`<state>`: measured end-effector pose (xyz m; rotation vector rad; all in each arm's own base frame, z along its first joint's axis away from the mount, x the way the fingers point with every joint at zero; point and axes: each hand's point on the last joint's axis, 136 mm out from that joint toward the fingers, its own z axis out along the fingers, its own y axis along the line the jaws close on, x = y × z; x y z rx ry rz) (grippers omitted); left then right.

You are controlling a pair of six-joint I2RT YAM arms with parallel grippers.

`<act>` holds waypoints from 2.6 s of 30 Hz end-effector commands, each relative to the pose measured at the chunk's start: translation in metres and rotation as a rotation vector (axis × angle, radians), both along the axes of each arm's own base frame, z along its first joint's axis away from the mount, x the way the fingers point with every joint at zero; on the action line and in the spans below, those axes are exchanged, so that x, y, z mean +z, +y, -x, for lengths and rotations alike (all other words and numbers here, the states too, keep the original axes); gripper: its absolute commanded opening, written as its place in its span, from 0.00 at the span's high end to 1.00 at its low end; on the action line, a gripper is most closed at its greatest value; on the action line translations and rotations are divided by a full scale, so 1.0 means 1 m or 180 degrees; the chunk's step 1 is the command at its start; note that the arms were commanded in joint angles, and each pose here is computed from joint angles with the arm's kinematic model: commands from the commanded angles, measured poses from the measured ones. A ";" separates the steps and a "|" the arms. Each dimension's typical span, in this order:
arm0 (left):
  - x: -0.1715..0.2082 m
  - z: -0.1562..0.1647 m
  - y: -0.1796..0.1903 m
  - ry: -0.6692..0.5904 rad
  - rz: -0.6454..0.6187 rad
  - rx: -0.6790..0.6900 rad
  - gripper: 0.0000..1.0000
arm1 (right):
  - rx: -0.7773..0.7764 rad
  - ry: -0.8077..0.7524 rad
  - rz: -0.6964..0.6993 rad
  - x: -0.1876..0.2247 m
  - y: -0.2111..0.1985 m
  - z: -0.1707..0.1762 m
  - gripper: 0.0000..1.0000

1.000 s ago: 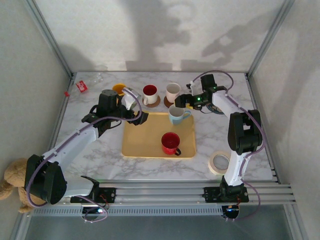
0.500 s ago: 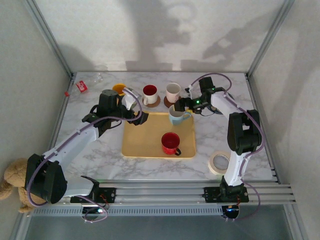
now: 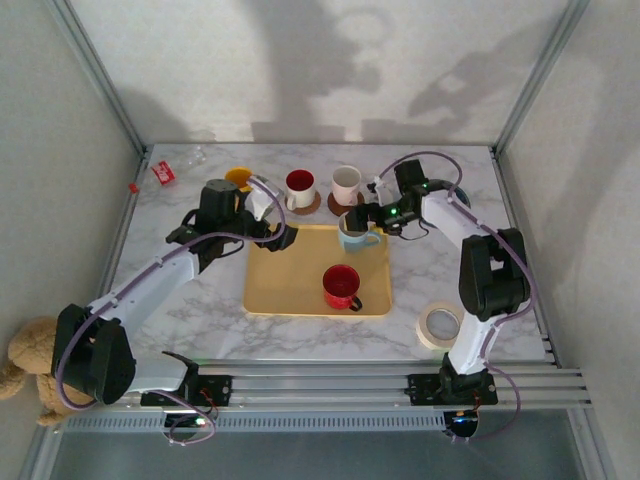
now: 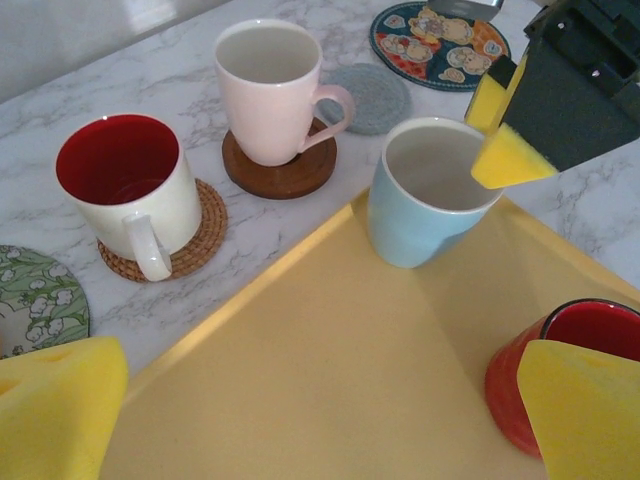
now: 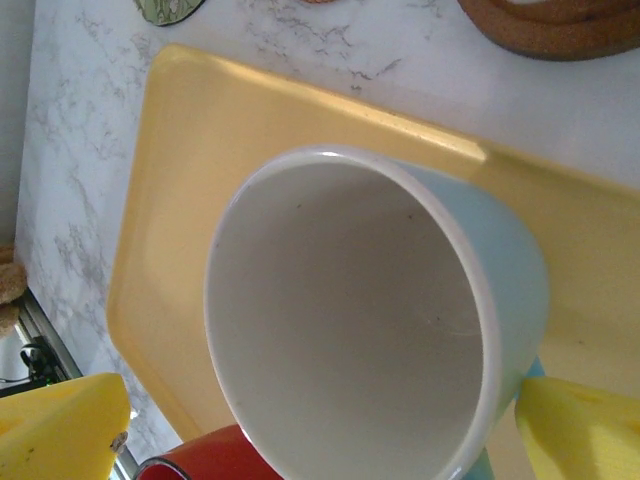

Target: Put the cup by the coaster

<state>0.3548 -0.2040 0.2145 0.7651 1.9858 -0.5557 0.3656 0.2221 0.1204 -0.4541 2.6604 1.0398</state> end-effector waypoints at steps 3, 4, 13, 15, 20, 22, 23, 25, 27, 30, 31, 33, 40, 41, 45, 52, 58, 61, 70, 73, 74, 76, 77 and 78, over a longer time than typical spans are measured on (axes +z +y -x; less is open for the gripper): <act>0.002 -0.002 -0.009 -0.0018 -0.0001 -0.0131 0.01 | -0.0037 -0.0013 0.0011 0.008 0.006 0.009 0.01; 0.002 -0.003 -0.009 -0.0016 -0.0003 -0.0131 0.00 | -0.0042 -0.0008 0.0029 0.008 0.006 0.010 0.01; 0.004 -0.002 -0.009 -0.0013 -0.0009 -0.0136 0.00 | -0.0067 0.0075 0.0100 0.006 0.006 0.019 0.01; 0.003 -0.003 -0.009 -0.0016 -0.0017 -0.0139 0.00 | -0.0068 0.0068 0.0107 0.007 0.006 0.021 0.01; 0.003 -0.004 -0.010 -0.0001 -0.0017 -0.0146 0.00 | -0.0093 0.0056 0.0143 0.009 0.005 0.026 0.01; 0.003 -0.005 -0.011 0.0002 -0.0013 -0.0153 0.00 | -0.0102 0.0048 0.0151 0.012 0.004 0.027 0.01; 0.003 -0.005 -0.011 0.0007 -0.0013 -0.0157 0.00 | -0.0102 0.0052 0.0152 0.012 0.004 0.028 0.01; 0.005 -0.005 -0.011 -0.0004 -0.0016 -0.0159 0.00 | -0.0101 0.0043 0.0175 0.014 0.003 0.030 0.01; 0.006 -0.005 -0.011 -0.0015 -0.0018 -0.0165 0.00 | -0.0094 0.0029 0.0206 0.016 0.001 0.031 0.01; 0.009 -0.004 -0.011 -0.0034 -0.0013 -0.0163 0.00 | -0.0090 -0.0020 0.0315 0.019 -0.004 0.032 0.01; 0.011 -0.004 -0.011 -0.0045 -0.0008 -0.0165 0.00 | -0.0084 -0.0068 0.0383 0.021 -0.007 0.031 0.01; 0.014 -0.004 -0.011 -0.0061 -0.0007 -0.0166 0.00 | -0.0044 -0.0162 0.0532 0.026 -0.014 0.030 0.01; 0.032 -0.003 -0.007 -0.0203 0.0023 -0.0096 0.00 | 0.0232 -0.0594 0.1264 0.047 -0.048 0.029 0.01; 0.034 -0.002 -0.006 -0.0219 0.0032 -0.0091 0.00 | 0.0286 -0.0679 0.1339 0.050 -0.051 0.030 0.01; 0.037 0.001 -0.005 -0.0229 0.0050 -0.0065 0.00 | 0.0398 -0.0922 0.1434 0.059 -0.056 0.031 0.02; 0.032 0.019 -0.010 -0.0128 0.0030 -0.0205 0.00 | 0.0489 -0.1075 0.1582 0.050 -0.061 0.032 0.03; 0.022 0.036 -0.010 -0.0092 -0.0040 -0.0331 0.00 | 0.0592 -0.1118 0.1572 0.032 -0.054 0.031 0.07; 0.021 0.042 -0.010 -0.0114 -0.0011 -0.0360 0.00 | 0.0630 -0.1188 0.1551 0.023 -0.050 0.030 0.09; 0.007 0.047 -0.011 -0.0037 -0.0013 -0.0383 0.00 | 0.0851 -0.1228 0.1403 0.005 -0.035 0.031 0.17; 0.009 0.044 -0.010 -0.0085 -0.0024 -0.0361 0.00 | 0.0909 -0.1181 0.1378 -0.003 -0.031 0.030 0.21; 0.010 0.043 -0.011 -0.0100 -0.0017 -0.0363 0.00 | 0.0921 -0.1185 0.1360 -0.004 -0.030 0.029 0.22; 0.010 0.041 -0.012 -0.0098 -0.0020 -0.0367 0.00 | 0.0965 -0.1197 0.1332 -0.008 -0.027 0.028 0.25; 0.010 0.041 -0.012 -0.0096 -0.0023 -0.0372 0.00 | 0.0976 -0.1204 0.1324 -0.008 -0.026 0.028 0.26; 0.009 0.040 -0.012 -0.0090 -0.0025 -0.0372 0.00 | 0.0994 -0.1199 0.1323 -0.010 -0.025 0.028 0.26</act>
